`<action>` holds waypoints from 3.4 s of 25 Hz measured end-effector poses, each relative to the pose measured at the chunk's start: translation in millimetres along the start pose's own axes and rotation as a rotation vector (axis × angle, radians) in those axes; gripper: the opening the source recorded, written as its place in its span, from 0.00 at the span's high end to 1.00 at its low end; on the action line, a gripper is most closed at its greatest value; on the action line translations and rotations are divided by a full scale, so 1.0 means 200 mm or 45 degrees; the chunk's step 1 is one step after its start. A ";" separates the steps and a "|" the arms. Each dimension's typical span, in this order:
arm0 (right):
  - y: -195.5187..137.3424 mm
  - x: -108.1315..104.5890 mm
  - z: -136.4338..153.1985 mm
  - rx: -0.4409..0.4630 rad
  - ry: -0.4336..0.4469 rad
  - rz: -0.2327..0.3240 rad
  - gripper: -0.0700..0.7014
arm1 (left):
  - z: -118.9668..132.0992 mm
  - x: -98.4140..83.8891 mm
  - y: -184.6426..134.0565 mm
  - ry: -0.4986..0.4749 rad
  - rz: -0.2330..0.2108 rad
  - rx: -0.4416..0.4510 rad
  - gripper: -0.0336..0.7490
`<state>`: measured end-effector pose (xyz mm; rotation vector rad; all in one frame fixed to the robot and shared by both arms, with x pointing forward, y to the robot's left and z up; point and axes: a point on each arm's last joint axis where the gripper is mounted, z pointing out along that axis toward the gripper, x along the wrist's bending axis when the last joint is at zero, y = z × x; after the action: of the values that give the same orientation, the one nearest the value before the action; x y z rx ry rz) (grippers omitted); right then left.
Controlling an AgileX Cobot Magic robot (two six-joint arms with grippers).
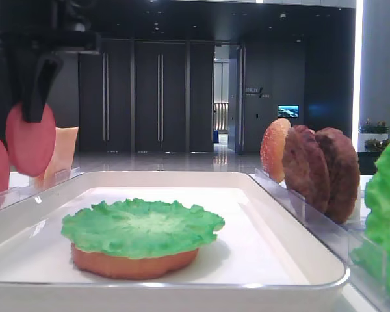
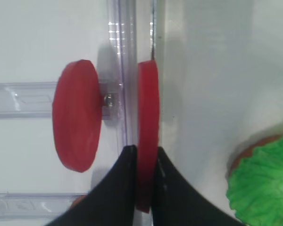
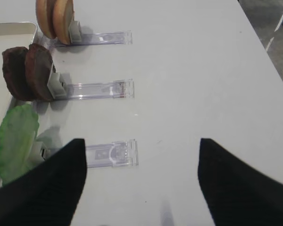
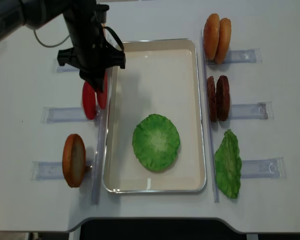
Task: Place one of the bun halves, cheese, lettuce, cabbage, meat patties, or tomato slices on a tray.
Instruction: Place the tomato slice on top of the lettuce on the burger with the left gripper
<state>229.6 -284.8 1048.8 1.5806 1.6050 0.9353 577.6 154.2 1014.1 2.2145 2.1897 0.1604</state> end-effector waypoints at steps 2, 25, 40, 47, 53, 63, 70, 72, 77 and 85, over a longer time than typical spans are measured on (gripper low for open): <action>0.00 0.00 0.00 0.000 0.000 0.000 0.29 | -0.06 0.00 -0.02 -0.049 -0.007 -0.024 0.90; 0.00 0.00 0.00 0.000 0.000 0.000 0.29 | -0.20 -0.01 -0.38 -0.590 0.012 0.005 0.90; 0.00 0.00 0.00 0.000 0.000 0.000 0.29 | 0.07 -0.08 -0.52 -0.955 0.079 -0.131 0.90; 0.00 0.00 0.00 0.000 0.000 0.000 0.29 | 0.13 -0.11 -0.52 -1.022 0.124 -0.163 0.90; 0.00 0.00 0.00 0.000 0.000 0.000 0.29 | 0.20 -0.13 -0.51 -1.028 0.164 -0.134 0.90; 0.00 0.00 0.00 0.000 0.001 0.000 0.29 | 0.29 -0.16 -0.50 -1.028 0.177 -0.071 0.90; 0.00 0.00 0.00 0.000 0.001 0.000 0.29 | 0.31 -0.16 -0.50 -1.025 0.186 -0.065 0.90; 0.00 0.00 0.00 0.000 0.001 0.000 0.29 | 0.31 -0.16 -0.50 -1.028 0.184 -0.068 0.90; 0.00 0.00 0.00 0.000 0.001 0.000 0.29 | 0.30 -0.17 -0.49 -1.061 0.171 -0.088 0.90; 0.00 0.00 0.00 0.000 0.001 0.000 0.29 | 0.33 -0.17 -0.49 -1.057 0.157 -0.069 0.90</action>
<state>229.6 -284.7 1048.8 1.5806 1.6052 0.9363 485.5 124.9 938.8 1.8778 1.5653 -0.5817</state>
